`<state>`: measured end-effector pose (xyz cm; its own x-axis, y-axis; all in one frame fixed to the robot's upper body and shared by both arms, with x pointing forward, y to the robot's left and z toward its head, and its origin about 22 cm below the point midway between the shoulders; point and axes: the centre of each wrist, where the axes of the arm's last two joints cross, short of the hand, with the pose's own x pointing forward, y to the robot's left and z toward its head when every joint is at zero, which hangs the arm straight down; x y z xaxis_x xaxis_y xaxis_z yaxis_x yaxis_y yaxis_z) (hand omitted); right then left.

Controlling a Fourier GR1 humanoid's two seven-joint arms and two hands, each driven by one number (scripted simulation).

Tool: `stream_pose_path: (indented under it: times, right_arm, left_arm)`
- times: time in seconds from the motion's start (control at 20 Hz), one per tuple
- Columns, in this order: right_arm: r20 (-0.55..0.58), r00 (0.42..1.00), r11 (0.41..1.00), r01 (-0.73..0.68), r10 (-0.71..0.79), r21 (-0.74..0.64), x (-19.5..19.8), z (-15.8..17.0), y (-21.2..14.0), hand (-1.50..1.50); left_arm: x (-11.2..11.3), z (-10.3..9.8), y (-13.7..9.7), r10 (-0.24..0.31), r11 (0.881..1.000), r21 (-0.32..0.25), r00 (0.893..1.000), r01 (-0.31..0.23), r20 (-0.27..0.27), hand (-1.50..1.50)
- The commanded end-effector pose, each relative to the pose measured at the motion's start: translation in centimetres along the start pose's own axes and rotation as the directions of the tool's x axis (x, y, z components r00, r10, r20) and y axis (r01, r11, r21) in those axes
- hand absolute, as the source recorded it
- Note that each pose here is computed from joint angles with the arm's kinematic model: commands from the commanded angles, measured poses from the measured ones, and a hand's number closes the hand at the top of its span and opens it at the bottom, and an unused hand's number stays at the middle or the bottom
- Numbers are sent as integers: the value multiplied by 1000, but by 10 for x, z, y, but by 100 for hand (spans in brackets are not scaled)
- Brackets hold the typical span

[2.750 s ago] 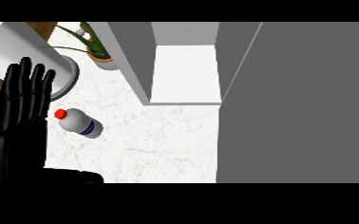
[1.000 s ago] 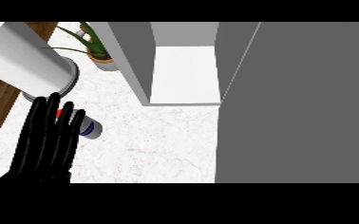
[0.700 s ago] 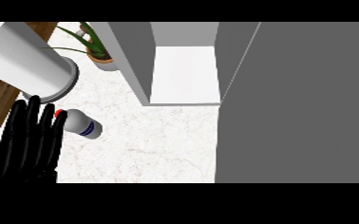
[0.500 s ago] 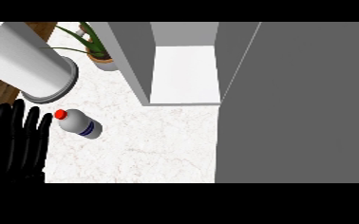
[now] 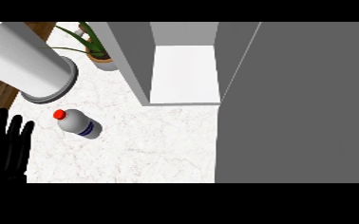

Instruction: Pick up the bottled water, place it into the cabinet and close the cabinet

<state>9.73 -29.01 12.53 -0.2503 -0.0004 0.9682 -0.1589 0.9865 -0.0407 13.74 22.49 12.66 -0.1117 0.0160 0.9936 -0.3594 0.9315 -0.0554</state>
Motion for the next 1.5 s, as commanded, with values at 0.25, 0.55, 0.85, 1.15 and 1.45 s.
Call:
stream_pose_path:
  times: [0.25, 0.55, 0.85, 1.15, 1.45]
  right_arm:
    - [83, 989, 992, 115, -119, 57, 36, 14, 16, -150]
    - [85, 988, 990, 124, -130, 70, 36, 22, 2, -150]
    - [93, 989, 991, 106, -114, 81, 42, 28, 6, -150]
    - [100, 988, 990, 109, -118, 88, 43, 30, 10, -150]
    - [88, 989, 989, 110, -119, 101, 45, 35, -1, -150]
  left_arm:
    - [-60, -30, 32, -82, 997, -2, 996, 82, -20, -150]
    - [-91, -50, 42, -73, 997, 9, 996, 73, -42, -150]
    - [-118, -69, 65, -100, 992, 66, 993, 105, -68, -150]
    - [-154, -89, 68, -99, 991, 80, 989, 107, -106, -150]
    - [-187, -86, 86, -88, 992, 69, 983, 101, -163, -150]
